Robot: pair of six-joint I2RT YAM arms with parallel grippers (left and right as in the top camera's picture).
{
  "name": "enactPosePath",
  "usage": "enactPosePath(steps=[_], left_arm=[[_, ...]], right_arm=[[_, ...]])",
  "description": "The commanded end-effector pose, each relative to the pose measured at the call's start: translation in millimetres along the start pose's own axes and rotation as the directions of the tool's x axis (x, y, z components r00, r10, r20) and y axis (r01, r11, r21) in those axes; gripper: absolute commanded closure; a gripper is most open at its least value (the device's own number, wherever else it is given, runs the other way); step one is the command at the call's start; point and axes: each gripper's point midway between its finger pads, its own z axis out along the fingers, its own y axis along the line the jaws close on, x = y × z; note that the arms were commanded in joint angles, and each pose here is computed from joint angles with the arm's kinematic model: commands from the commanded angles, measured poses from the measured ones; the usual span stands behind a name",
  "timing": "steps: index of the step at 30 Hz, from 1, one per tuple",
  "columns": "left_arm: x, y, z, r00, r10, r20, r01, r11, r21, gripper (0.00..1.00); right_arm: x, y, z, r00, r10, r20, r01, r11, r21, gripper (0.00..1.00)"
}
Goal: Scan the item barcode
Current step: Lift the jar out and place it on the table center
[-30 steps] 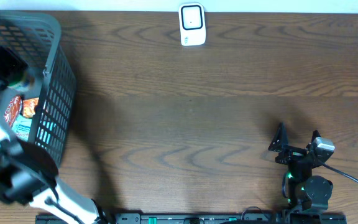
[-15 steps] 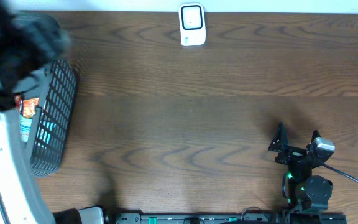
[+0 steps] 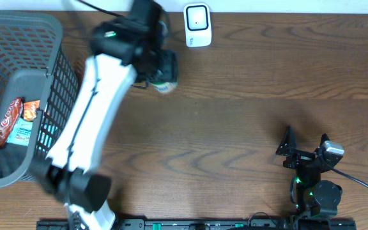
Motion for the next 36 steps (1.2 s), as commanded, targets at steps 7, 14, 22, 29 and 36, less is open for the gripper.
enactPosePath(steps=[7,14,22,29,36], left_arm=[[22.3,6.7,112.5,0.946,-0.266,-0.186,0.235,0.956,-0.173,0.51],[15.0,24.1,169.7,0.644,-0.763,0.055,0.747,0.612,-0.261,0.51],[58.3,50.2,192.7,0.356,-0.892,0.278,0.906,0.257,-0.335,0.51],[64.9,41.8,192.0,0.390,-0.882,0.264,0.894,0.293,-0.340,0.25],[24.3,27.1,125.7,0.520,-0.809,0.272,0.854,0.483,-0.195,0.02]], right_arm=[[1.1,-2.5,0.1,1.000,0.008,-0.003,-0.008,1.000,0.012,0.01],[1.0,-2.6,0.1,1.000,0.008,-0.003,-0.008,1.000,0.012,0.01],[1.0,-2.6,0.1,1.000,0.008,-0.002,-0.008,1.000,0.012,0.01],[1.1,-2.5,0.1,1.000,0.008,-0.003,-0.008,1.000,0.012,0.01],[1.0,-2.6,0.1,1.000,0.008,-0.003,-0.008,1.000,0.012,0.01]])
